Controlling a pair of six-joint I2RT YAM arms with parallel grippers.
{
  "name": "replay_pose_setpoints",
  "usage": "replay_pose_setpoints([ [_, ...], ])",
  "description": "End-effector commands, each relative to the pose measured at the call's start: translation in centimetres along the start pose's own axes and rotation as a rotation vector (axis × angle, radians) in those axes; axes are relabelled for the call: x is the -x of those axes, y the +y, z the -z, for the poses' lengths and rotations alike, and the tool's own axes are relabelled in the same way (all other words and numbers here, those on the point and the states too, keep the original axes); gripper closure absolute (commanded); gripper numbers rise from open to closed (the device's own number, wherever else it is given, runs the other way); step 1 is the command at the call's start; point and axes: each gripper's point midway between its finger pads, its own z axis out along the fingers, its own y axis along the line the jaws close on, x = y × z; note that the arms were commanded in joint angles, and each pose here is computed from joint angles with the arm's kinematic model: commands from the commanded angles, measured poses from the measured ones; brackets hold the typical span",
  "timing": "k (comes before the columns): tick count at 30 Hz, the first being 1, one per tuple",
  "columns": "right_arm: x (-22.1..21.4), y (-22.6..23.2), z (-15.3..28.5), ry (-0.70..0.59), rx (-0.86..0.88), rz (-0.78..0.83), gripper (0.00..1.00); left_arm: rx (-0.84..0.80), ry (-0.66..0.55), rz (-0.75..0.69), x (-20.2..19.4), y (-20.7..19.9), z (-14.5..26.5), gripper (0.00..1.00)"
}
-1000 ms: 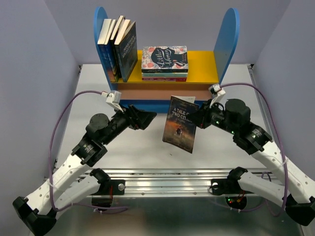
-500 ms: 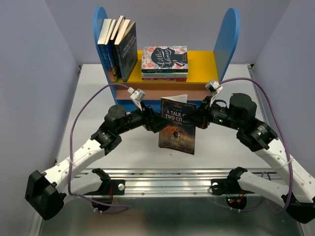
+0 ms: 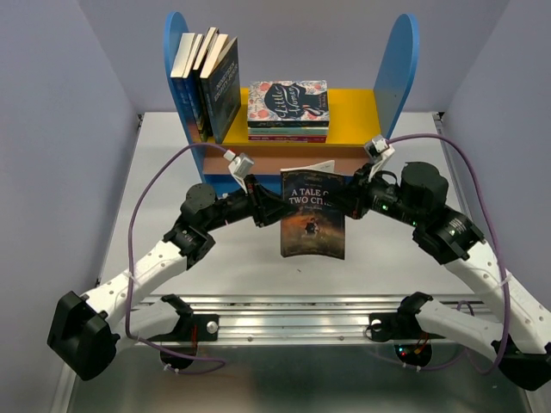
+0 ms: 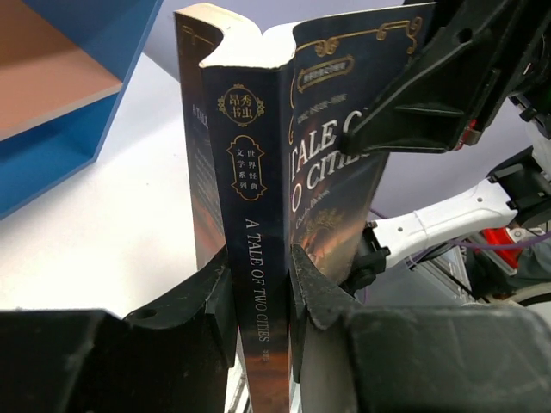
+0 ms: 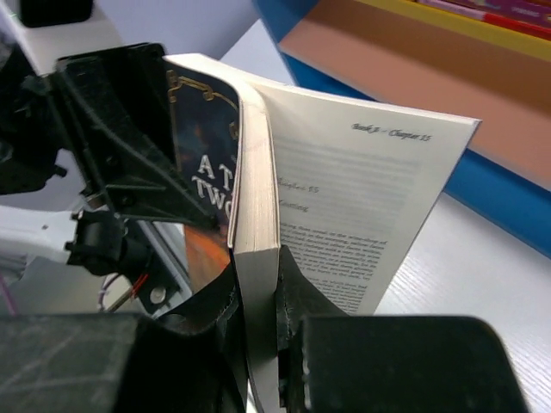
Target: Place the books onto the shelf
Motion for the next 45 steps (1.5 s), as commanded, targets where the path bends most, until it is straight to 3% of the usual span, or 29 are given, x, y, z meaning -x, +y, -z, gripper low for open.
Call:
replay_pose_setpoints([
  [1, 4.7, -0.6, -1.4, -0.191, -0.045, 0.038, 0.99, -0.174, -0.093, -0.142, 3.4, -5.3, 0.3, 1.0],
  [2, 4.7, -1.3, -1.4, -0.194, -0.079, 0.034, 0.94, -0.167, -0.118, -0.157, 3.9, -5.6, 0.6, 1.0],
  [3, 4.8, -2.3, -1.3, -0.204, -0.134, 0.029, 0.31, -0.131, -0.149, -0.16, 4.7, -5.3, 0.6, 1.0],
  [4, 4.8, -2.8, -1.1, -0.21, -0.165, 0.025, 0.03, -0.112, -0.171, -0.172, 5.4, -5.4, 0.8, 1.0],
  [5, 4.8, -3.3, -0.9, -0.215, -0.192, 0.019, 0.0, -0.103, -0.206, -0.211, 6.5, -6.1, 1.4, 1.0],
  [7, 4.7, -4.4, -0.1, -0.234, -0.262, 0.029, 0.0, -0.078, -0.311, -0.274, 10.7, -8.7, 2.8, 1.0],
  [11, 4.8, -7.6, 2.3, -0.283, -0.461, 0.024, 0.0, -0.064, -0.446, -0.37, 14.8, -12.5, 6.0, 1.0],
  [14, 4.5, -9.7, 4.3, -0.318, -0.594, 0.02, 0.0, 0.059, -0.584, -0.393, 19.2, -13.2, 8.1, 1.0],
  [20, 3.3, -11.3, 4.8, -0.284, -0.684, 0.016, 0.0, 0.167, -0.629, -0.491, 24.9, -13.4, 6.3, 1.0],
  [24, 3.2, -11.5, 4.5, -0.27, -0.692, 0.016, 0.0, 0.225, -0.732, -0.603, 30.7, -15.5, 6.1, 1.0],
  [32, 3.5, -11.9, 5.6, -0.286, -0.734, 0.033, 0.0, 0.465, -0.775, -0.677, 35.0, -11.5, 4.4, 1.0],
  [37, 3.4, -12.2, 5.5, -0.279, -0.745, 0.039, 0.0, 0.69, -0.898, -0.715, 37.0, -8.5, 6.6, 1.0],
  [40, 2.6, -12.1, 4.6, -0.235, -0.722, 0.035, 0.0, 0.853, -0.905, -0.737, 37.7, -5.4, 6.6, 1.0],
  [45, 1.6, -12.3, 3.5, -0.192, -0.704, 0.025, 0.0, 0.912, -0.915, -0.736, 37.9, -3.7, 6.5, 1.0],
])
